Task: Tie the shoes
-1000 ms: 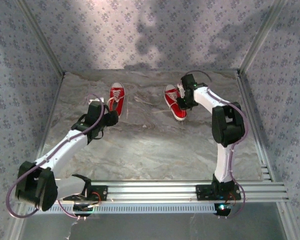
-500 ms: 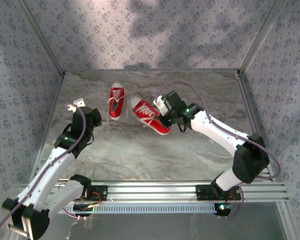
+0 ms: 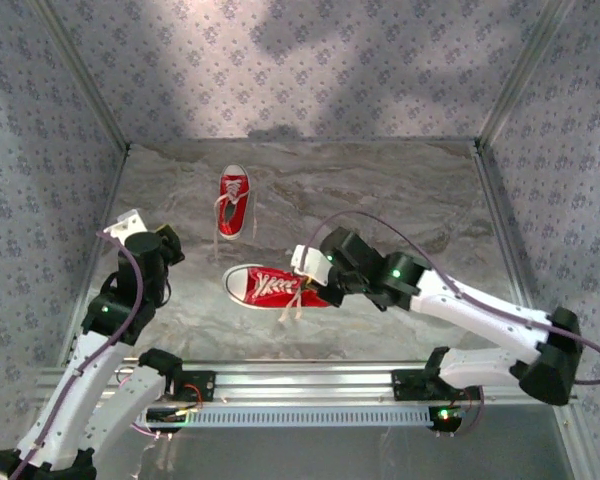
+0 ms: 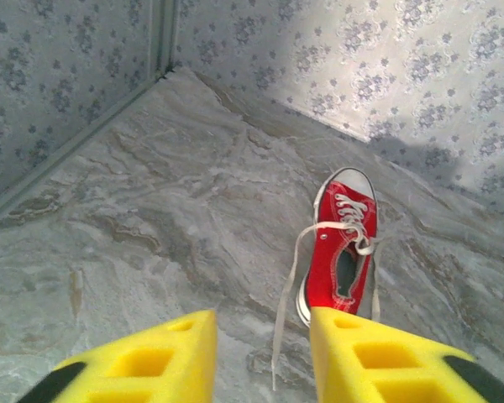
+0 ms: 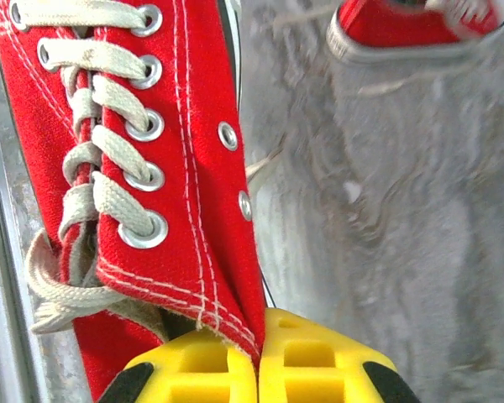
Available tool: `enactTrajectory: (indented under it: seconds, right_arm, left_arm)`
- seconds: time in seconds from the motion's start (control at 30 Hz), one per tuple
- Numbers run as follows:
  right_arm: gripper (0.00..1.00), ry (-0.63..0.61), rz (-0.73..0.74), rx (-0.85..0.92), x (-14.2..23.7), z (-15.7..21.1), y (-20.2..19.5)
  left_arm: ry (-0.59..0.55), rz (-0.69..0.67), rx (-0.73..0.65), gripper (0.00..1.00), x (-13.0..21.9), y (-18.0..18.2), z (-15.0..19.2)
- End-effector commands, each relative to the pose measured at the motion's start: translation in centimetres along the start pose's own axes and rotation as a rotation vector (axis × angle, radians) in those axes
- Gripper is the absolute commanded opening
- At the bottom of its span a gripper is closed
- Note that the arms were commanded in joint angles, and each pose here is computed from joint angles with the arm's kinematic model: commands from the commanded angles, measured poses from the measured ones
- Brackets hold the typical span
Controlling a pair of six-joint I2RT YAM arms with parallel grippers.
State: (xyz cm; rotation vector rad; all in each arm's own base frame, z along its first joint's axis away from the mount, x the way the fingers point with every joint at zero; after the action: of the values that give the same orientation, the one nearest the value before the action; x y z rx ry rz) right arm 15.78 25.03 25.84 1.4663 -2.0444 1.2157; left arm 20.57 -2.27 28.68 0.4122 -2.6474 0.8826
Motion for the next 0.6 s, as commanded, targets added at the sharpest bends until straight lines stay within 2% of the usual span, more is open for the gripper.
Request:
enactTrajectory:
  seconds: [0.0,0.13,0.23,0.33,0.43,0.5,0.57]
  right_arm:
    - [0.0,-0.127,0.231,0.132,4.4,-1.6,-1.9]
    - [0.0,-0.2,0.447,0.172,9.4,-0.7,-3.3]
    - [0.0,-0.12,0.548,0.204,12.5,0.8,-4.3]
    - [0.0,-0.021,0.608,0.21,15.1,1.9,-5.4]
    - [0.0,0.104,0.562,0.222,15.8,3.5,-6.4]
    - [0.0,0.221,0.495,0.215,14.9,5.0,-7.2]
    - [0.0,0.278,0.42,0.212,13.7,5.6,-8.3]
  left_arm:
    - [0.018,0.081,-0.009,0.28,0.3,-1.7,-0.8]
    - [0.092,0.188,-0.047,0.19,-0.1,-3.6,-0.1]
    - [0.155,0.296,-0.086,0.11,-0.3,-5.5,0.6]
    - [0.196,0.371,-0.123,0.08,-0.3,-7.1,1.5]
    - [0.223,0.409,-0.173,0.06,-0.3,-8.4,2.3]
    - [0.226,0.412,-0.203,0.04,-0.3,-8.8,2.7]
    - [0.213,0.397,-0.21,0.02,-0.3,-8.7,2.6]
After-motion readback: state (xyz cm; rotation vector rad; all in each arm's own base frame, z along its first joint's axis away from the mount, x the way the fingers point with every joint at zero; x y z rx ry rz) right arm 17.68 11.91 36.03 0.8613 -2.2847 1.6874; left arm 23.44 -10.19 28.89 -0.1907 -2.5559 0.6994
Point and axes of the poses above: each hand's point on the last joint's axis, 136 mm out from that joint toward the fingers, its own x axis back along the fingers, its own y axis along the line the jaws close on, z = x × y, the point moved 6 cm from there along x, back along the fingers, and after that the axes turned 15 degrees about x, right-handed, at the moved point
